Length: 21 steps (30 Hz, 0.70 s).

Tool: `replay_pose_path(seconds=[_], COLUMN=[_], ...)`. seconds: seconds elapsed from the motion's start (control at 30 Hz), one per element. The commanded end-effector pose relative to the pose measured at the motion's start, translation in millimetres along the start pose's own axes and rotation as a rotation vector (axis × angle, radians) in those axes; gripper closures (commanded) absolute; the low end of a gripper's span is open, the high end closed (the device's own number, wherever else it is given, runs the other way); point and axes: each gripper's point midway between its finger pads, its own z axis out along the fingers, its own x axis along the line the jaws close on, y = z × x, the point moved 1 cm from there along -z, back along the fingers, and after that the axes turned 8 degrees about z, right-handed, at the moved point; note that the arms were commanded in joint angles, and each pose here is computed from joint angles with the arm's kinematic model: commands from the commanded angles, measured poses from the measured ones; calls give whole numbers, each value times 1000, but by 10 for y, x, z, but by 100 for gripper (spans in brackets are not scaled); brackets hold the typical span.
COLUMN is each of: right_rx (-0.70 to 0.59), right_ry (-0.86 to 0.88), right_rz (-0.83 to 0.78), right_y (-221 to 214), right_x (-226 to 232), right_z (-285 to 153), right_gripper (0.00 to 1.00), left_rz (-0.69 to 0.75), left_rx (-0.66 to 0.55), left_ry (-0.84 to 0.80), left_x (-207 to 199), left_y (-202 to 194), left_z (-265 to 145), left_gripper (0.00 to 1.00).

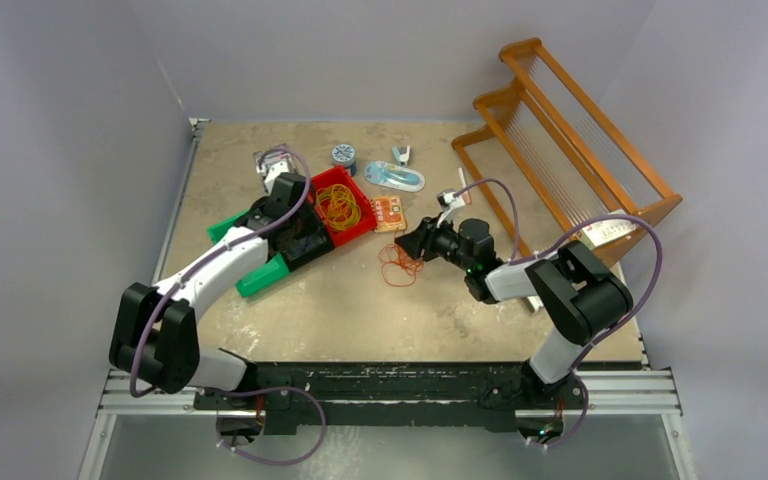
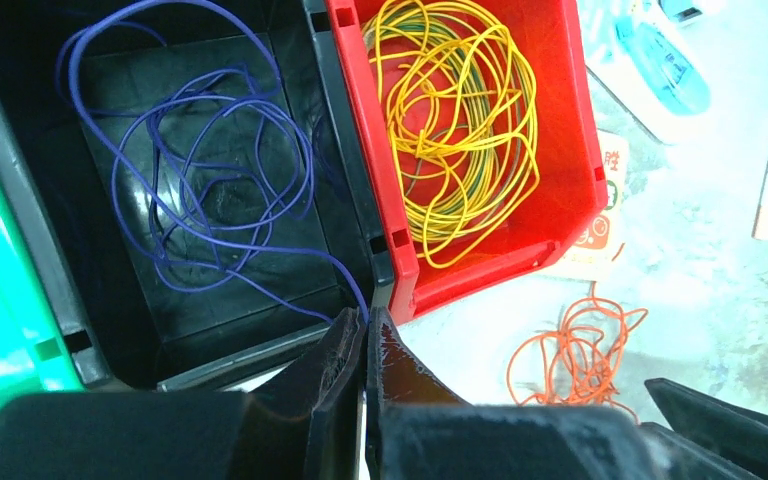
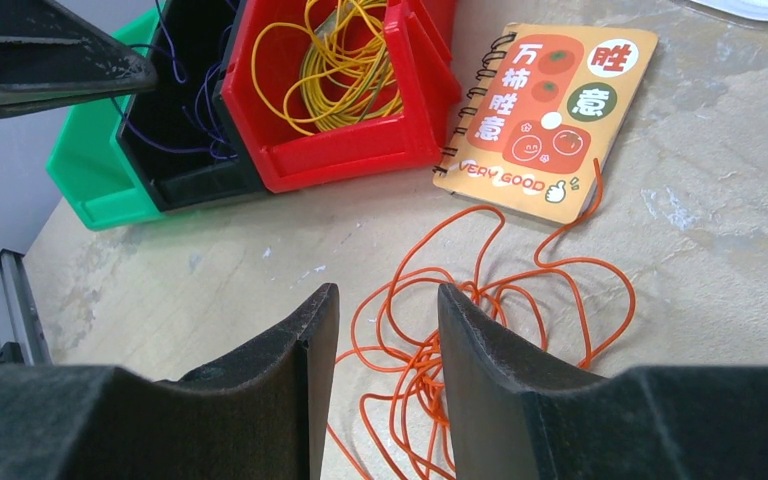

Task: Untangle the cables

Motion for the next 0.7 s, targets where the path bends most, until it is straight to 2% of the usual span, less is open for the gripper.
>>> replay_pose_path(seconds=[0.0,0.2,0.37,0.67], right_rx=[-62,-57,-55,-59], right_ry=[72,77,80,67], right_rz=[-36,-28,-28,-32], right_y=[225,200,197,208], right_x=[174,170,177,165], right_z=[83,89,81,64], right_gripper=[56,56,56,56], left_rz=[-119,-223,-243,-239], left_rx=[-50,-55,-37,-118], left_ry=[-20,1,11,106], left_x=[-12,72,95,477], left_y=[97,-13,-74,385], left_z=[-152,-137,-9,119], left_gripper=[100,100,100,100])
